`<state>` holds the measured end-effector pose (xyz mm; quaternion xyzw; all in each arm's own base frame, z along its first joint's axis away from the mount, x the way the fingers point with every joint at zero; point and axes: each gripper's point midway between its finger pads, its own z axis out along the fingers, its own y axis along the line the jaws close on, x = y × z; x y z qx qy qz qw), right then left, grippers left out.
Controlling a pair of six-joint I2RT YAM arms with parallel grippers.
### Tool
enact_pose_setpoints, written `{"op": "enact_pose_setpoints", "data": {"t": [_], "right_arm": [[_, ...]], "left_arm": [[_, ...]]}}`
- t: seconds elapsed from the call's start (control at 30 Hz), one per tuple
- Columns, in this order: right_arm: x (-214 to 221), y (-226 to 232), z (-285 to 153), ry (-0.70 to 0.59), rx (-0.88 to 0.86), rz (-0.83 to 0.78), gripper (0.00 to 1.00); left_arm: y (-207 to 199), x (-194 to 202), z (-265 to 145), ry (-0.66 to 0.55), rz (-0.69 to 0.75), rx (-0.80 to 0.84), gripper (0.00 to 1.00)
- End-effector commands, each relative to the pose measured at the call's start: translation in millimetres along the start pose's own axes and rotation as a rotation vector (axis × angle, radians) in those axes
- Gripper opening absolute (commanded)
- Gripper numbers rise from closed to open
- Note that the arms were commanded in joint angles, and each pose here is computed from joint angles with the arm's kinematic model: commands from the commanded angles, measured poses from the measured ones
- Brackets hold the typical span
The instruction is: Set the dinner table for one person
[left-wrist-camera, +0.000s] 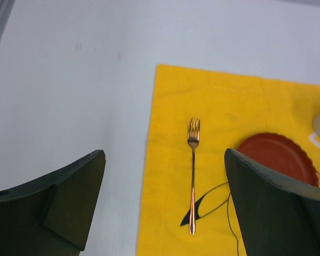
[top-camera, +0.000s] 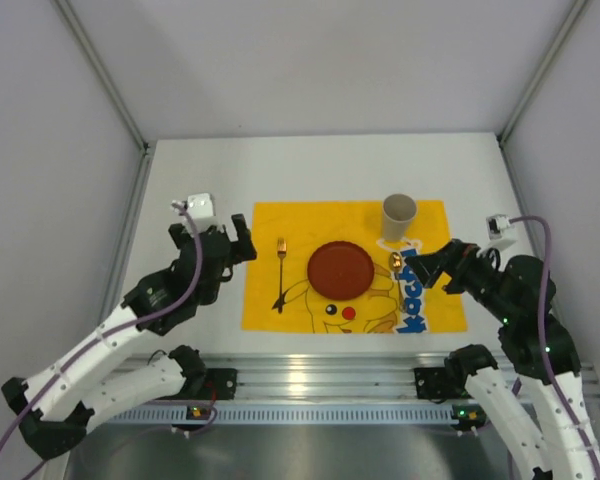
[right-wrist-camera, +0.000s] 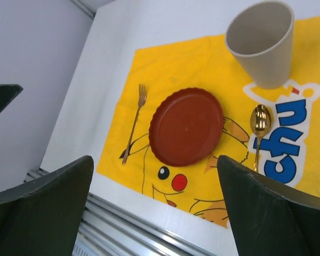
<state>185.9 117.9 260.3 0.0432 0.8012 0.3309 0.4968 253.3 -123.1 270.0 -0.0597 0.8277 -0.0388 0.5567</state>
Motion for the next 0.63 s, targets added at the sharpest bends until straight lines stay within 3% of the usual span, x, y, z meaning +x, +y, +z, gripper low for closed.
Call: {"op": "enact_pose_setpoints", "data": {"t": [0.0, 0.27, 0.6], "right_arm": [[-3.8, -4.9, -18.3, -0.039, 0.048, -0.03, 1.0], [4.6, -16.8, -25.7, -0.016, 0.104, -0.051, 1.0], [0.8, -21.8, -22.9, -0.025, 0.131, -0.069, 1.0]], "left_arm": [[1.7, -59.6, -14.0, -0.323, -0.241, 0.085, 0.98], [5.3, -30.8, 1.6, -0.232, -0.118, 0.017, 0.98], [15.6, -28.2, 0.2, -0.24, -0.094, -0.014, 0.98]]}}
